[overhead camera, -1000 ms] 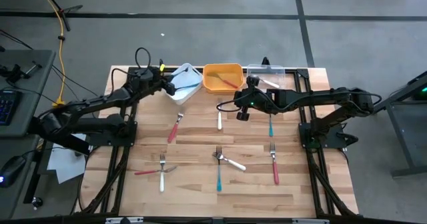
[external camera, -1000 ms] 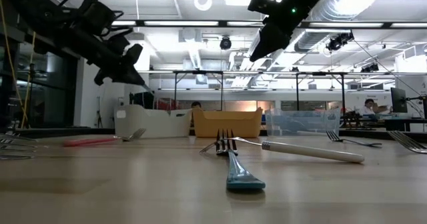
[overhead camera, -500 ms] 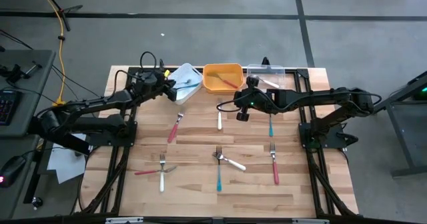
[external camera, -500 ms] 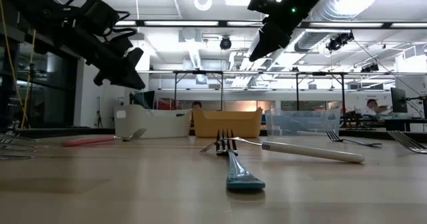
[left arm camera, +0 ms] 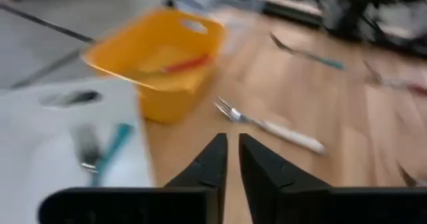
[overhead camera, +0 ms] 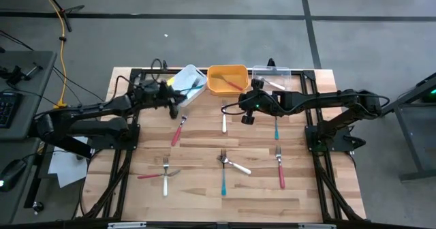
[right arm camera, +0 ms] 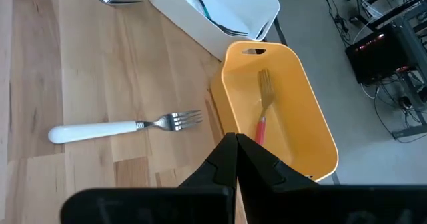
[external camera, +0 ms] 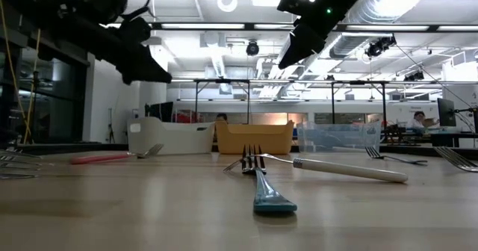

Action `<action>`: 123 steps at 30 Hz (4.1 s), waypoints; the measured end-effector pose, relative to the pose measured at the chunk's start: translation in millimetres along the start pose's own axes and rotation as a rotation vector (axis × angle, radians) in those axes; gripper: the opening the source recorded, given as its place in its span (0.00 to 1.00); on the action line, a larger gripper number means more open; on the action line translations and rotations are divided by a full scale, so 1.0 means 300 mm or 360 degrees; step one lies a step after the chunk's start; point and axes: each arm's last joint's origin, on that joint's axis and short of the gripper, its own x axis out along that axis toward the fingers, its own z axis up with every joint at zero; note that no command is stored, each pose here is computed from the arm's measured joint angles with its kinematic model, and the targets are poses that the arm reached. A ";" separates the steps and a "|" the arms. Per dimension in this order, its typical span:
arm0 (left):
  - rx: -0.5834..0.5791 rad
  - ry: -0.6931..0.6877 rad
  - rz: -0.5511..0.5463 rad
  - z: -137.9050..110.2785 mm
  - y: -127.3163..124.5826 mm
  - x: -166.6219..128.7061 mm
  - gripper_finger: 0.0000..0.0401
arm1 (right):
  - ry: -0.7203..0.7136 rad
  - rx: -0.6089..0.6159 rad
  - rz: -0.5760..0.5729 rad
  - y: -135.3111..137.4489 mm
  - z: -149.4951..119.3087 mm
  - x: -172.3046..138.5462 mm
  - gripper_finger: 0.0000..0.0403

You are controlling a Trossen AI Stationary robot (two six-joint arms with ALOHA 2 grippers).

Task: Sort silverware by color (type)
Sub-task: Adjust the white bin, then put the bottom right white fork into the transparent bin

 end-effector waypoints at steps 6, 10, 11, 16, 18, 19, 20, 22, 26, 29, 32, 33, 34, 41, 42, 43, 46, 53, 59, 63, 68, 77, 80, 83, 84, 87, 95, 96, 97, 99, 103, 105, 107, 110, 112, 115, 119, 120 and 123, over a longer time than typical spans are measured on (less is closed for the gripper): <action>0.0069 0.0298 0.0159 -0.073 -0.036 0.046 0.00 | 0.0000 0.0000 0.0000 0.000 0.000 0.000 0.00; 0.0072 0.0395 0.0273 -0.102 -0.030 0.073 0.01 | -0.0001 0.0000 0.0000 0.000 0.000 0.000 0.00; 0.0075 0.0414 0.0312 -0.108 -0.027 0.077 0.01 | 0.0000 0.0000 0.0000 0.000 0.000 0.000 0.00; 0.0101 0.0496 0.0606 -0.132 -0.005 0.080 0.01 | 0.0000 0.0000 0.0000 0.000 0.000 0.000 0.00; 0.0105 0.0533 0.0714 -0.138 0.011 0.074 0.01 | 0.0000 0.0001 0.0000 0.000 0.000 0.000 0.00; 0.0105 0.0544 0.0756 -0.140 0.018 0.071 0.01 | 0.0000 0.0001 0.0000 0.000 0.000 0.000 0.00; 0.0105 0.0553 0.0800 -0.141 0.026 0.067 0.01 | 0.0000 0.0000 0.0000 0.000 0.000 0.000 0.00; 0.0096 0.0555 0.0883 -0.139 0.043 0.058 0.01 | -0.0001 0.0000 0.0000 0.000 0.000 0.000 0.00; 0.0045 0.0477 0.0959 -0.116 0.069 0.036 0.01 | 0.0000 0.0000 0.0000 0.000 0.000 0.000 0.00; 0.0021 0.0426 0.0747 -0.091 0.063 0.022 0.01 | -0.0001 0.0005 0.0001 0.000 0.000 0.000 0.00; -0.0014 0.0404 0.0457 -0.077 0.046 0.022 0.01 | -0.0001 0.0004 0.0004 0.001 0.000 0.000 0.00; -0.0025 0.0417 0.0446 -0.080 0.045 0.024 0.01 | 0.0000 0.0003 0.0005 0.001 0.000 0.000 0.00; -0.0033 0.0436 0.0472 -0.085 0.048 0.028 0.01 | 0.0000 0.0003 0.0005 0.001 0.000 0.000 0.00; -0.0075 0.0603 0.0570 -0.132 0.093 0.071 0.01 | 0.0001 0.0003 0.0005 0.001 0.000 0.000 0.00; -0.0075 0.0628 0.0572 -0.140 0.099 0.077 0.01 | 0.0001 0.0003 0.0005 0.001 0.000 0.000 0.00; -0.0081 0.0635 0.0582 -0.143 0.106 0.083 0.01 | 0.0002 0.0002 0.0005 0.001 0.000 0.000 0.00; -0.0107 0.0640 0.0638 -0.152 0.133 0.098 0.01 | 0.0002 0.0003 0.0005 0.001 -0.001 0.000 0.00; -0.0123 0.0613 0.0806 -0.154 0.199 0.100 0.01 | 0.0004 0.0008 0.0006 0.001 -0.001 0.000 0.00; -0.0153 0.0592 0.0784 -0.150 0.226 0.089 0.01 | 0.0009 0.0006 0.0007 0.001 -0.002 0.000 0.00; -0.0177 0.0588 0.0775 -0.144 0.217 0.077 0.01 | 0.0014 0.0004 0.0009 0.001 -0.003 0.000 0.00; -0.0172 0.0499 0.0620 -0.120 0.178 0.077 0.01 | 0.0022 0.0000 0.0011 0.002 -0.005 0.000 0.00; -0.0130 0.0355 0.0330 -0.105 0.126 0.140 0.01 | 0.0009 0.0003 0.0056 0.003 -0.004 0.000 0.00; -0.0086 0.0268 0.0315 -0.104 0.125 0.158 0.01 | 0.0003 0.0000 0.0063 0.008 -0.006 0.008 0.00; -0.0053 0.0121 0.0291 -0.093 0.118 0.161 0.01 | -0.0057 0.0008 0.0099 0.034 -0.038 0.038 0.00; -0.0048 0.0075 0.0283 -0.091 0.115 0.160 0.01 | -0.0088 0.0026 0.0121 0.045 -0.052 0.049 0.00; -0.0031 -0.0041 0.0243 -0.097 0.100 0.150 0.01 | -0.0166 0.0121 0.0126 0.074 -0.101 0.078 0.00; 0.0054 -0.0285 0.0023 -0.130 0.039 0.125 0.01 | -0.0325 0.0415 0.0112 0.116 -0.196 0.113 0.00; 0.0067 -0.0307 0.0008 -0.131 0.032 0.123 0.01 | -0.0323 0.0425 0.0113 0.117 -0.201 0.114 0.00; 0.0083 -0.0326 -0.0005 -0.130 0.026 0.122 0.01 | -0.0322 0.0431 0.0113 0.117 -0.202 0.114 0.00; 0.0092 -0.0338 -0.0028 -0.129 0.016 0.122 0.01 | -0.0327 0.0420 0.0111 0.116 -0.199 0.114 0.00; 0.0037 -0.0326 -0.0050 -0.132 0.008 0.123 0.01 | -0.0421 0.0423 0.0134 0.105 -0.160 0.105 0.00; 0.0030 -0.0324 -0.0061 -0.132 0.004 0.123 0.01 | -0.0462 0.0376 0.0156 0.099 -0.137 0.099 0.00; 0.0062 -0.0323 -0.0079 -0.133 -0.005 0.123 0.01 | -0.0484 0.0349 0.0170 0.093 -0.119 0.094 0.00; 0.0121 -0.0321 -0.0107 -0.134 -0.017 0.124 0.01 | -0.0481 0.0381 0.0192 0.086 -0.098 0.087 0.00; 0.0081 -0.0315 -0.0073 -0.136 -0.018 0.125 0.01 | -0.0468 0.0432 0.0206 0.082 -0.089 0.084 0.00; 0.0073 -0.0274 -0.0039 -0.144 -0.014 0.126 0.02 | -0.0425 0.0486 0.0230 0.084 -0.081 0.079 0.00; 0.0114 -0.0289 -0.0064 -0.141 -0.019 0.126 0.02 | -0.0363 0.0530 0.0252 0.090 -0.077 0.073 0.04; 0.0105 -0.0287 -0.0078 -0.142 -0.020 0.126 0.02 | -0.0356 0.0536 0.0252 0.093 -0.078 0.072 0.05; 0.0074 -0.0285 -0.0093 -0.142 -0.021 0.126 0.01 | -0.0345 0.0559 0.0273 0.105 -0.078 0.067 0.10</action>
